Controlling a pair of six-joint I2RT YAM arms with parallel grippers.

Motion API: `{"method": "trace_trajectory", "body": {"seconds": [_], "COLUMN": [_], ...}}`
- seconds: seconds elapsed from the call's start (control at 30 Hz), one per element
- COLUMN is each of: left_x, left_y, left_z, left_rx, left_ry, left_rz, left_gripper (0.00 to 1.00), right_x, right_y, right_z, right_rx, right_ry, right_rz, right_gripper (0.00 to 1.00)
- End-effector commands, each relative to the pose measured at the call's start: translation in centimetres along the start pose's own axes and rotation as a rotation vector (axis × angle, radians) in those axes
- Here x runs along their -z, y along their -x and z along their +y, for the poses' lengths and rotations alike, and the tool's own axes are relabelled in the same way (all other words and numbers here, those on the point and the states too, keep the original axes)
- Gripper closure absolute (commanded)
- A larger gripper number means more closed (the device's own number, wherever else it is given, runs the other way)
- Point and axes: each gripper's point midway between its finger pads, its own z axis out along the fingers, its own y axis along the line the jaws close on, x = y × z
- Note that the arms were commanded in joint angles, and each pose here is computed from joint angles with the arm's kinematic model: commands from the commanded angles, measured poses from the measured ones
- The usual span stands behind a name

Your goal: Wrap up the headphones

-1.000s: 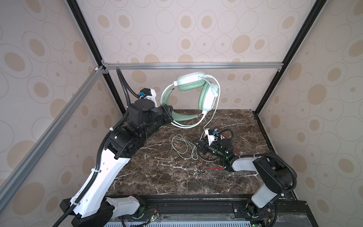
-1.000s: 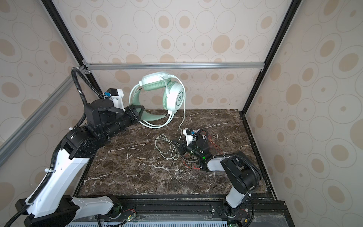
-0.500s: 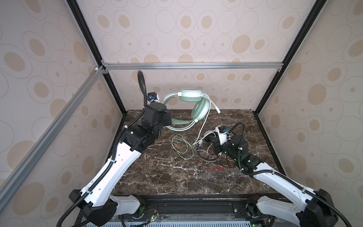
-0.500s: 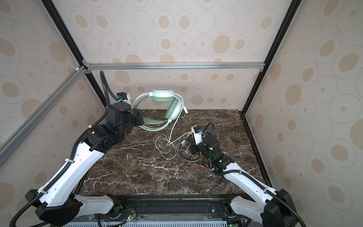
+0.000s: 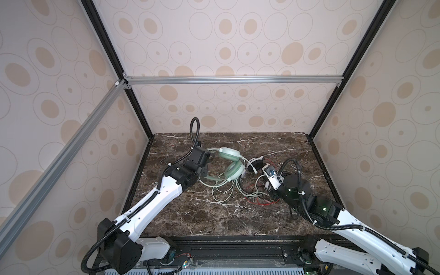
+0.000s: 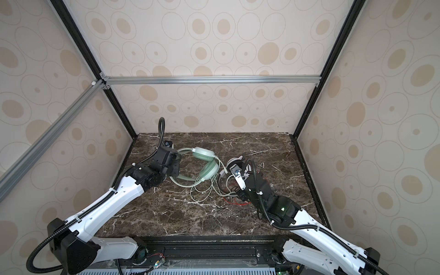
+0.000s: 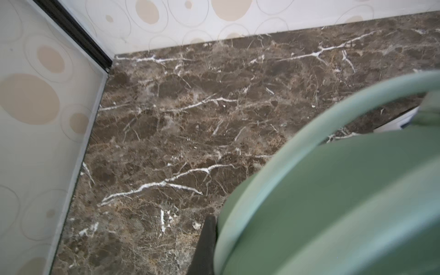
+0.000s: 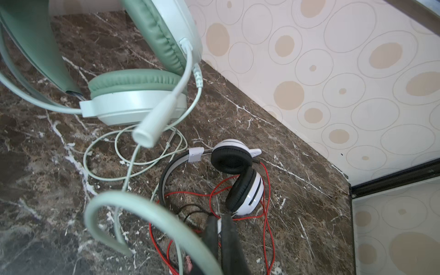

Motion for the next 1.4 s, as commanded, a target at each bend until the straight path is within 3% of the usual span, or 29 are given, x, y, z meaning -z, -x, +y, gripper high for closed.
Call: {"method": "trace_trajectory", "body": {"seconds": [0.0, 0.27, 0.43, 0.6, 0.67, 0.97, 1.23, 1.37], "left_x": [0.6, 0.2, 0.4, 1.6, 2.5, 5.8, 7.3, 7.4], "left_y": [0.1, -3.4, -4.8, -5.4, -5.6, -6.6, -7.8, -8.0], "left_z": [-0.9, -1.2, -3.1, -4.8, -6.0, -9.5, -10.9, -10.9], "left_rx": [0.125, 0.092, -0.028, -0.124, -0.148, -0.162, -0.183, -0.200], "left_ry": [-0.064, 0.030, 0.056, -0.024, -0.133, -0.413, -0.505, -0.506], "left_rz": [-0.040, -0.017, 0.006, -0.022, -0.029, -0.014, 0.015, 0.023], "left_gripper": [1.00, 1.00, 1.00, 1.00, 1.00, 1.00, 1.00, 1.00], "right_x": [1.5, 3.1, 2.1, 0.5, -0.2, -4.7, -9.8, -13.1], "right_y": [0.1, 1.5, 2.6, 4.7, 5.8, 8.9, 12.2, 12.9], "right_z": [0.1, 1.1, 0.6, -1.2, -1.2, 0.6, 1.1, 0.0], "right_rx": [0.052, 0.139, 0.213, 0.350, 0.364, 0.234, 0.064, -0.084], "right_ry": [-0.007, 0.039, -0.011, -0.151, -0.151, 0.003, 0.159, 0.218], "right_rz": [0.027, 0.045, 0.101, 0.171, 0.162, 0.124, 0.095, 0.105], "right_gripper": [1.00, 1.00, 1.00, 1.00, 1.00, 1.00, 1.00, 1.00]}}
